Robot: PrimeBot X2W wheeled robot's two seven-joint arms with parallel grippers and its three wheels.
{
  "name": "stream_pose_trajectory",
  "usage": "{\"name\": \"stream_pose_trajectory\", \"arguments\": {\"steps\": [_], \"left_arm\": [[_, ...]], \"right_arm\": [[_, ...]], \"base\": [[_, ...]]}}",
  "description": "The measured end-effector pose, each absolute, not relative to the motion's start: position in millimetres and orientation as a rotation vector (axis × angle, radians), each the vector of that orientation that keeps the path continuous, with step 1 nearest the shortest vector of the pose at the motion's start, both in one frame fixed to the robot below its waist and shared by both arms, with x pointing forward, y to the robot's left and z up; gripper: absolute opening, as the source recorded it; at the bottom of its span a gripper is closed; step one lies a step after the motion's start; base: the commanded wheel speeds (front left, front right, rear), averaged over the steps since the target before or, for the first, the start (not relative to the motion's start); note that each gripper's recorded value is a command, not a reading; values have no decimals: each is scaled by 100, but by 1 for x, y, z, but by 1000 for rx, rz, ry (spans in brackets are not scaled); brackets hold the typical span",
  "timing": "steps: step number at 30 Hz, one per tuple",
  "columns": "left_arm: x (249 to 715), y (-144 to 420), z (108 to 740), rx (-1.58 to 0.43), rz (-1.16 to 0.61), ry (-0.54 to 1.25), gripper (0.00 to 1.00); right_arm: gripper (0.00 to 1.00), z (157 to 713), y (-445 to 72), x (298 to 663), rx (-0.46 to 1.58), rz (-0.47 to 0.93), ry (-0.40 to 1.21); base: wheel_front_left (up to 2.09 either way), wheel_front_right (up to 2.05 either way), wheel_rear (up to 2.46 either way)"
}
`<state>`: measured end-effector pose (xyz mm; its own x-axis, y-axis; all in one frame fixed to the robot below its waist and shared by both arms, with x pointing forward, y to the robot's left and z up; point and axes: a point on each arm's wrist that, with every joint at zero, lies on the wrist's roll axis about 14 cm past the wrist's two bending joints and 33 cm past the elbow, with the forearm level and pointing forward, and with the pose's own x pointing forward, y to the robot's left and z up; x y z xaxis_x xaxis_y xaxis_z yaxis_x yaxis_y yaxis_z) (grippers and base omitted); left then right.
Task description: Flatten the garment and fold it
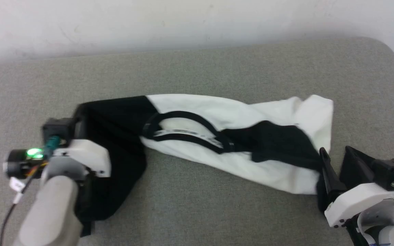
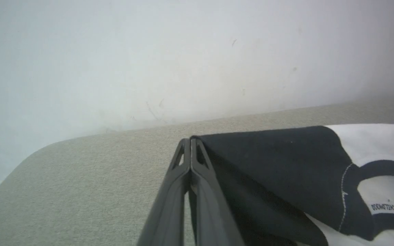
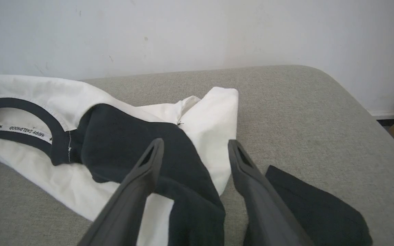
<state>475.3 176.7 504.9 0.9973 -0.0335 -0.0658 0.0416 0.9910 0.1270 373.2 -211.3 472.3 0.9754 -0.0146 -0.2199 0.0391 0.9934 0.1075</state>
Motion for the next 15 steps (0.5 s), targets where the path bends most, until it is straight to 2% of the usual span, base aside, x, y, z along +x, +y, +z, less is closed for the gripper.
{"name": "stream_pose_trajectory", "arguments": {"steps": [5, 7, 11, 15], "left_arm": [[475, 212, 499, 123, 56, 101, 0], [469, 215, 489, 98, 66, 129, 98], [450, 211, 467, 22, 69, 176, 100], [433, 209, 462, -85, 105, 139, 100]], "right_arm": [[100, 469, -199, 375, 104, 9, 238], [100, 468, -190, 376, 95, 37, 245], [100, 463, -164, 377, 53, 139, 274], [100, 458, -140, 375, -15, 255, 310]], "base": [[0, 0, 0], [0, 0, 0], [0, 0, 0], [0, 0, 0]]}}
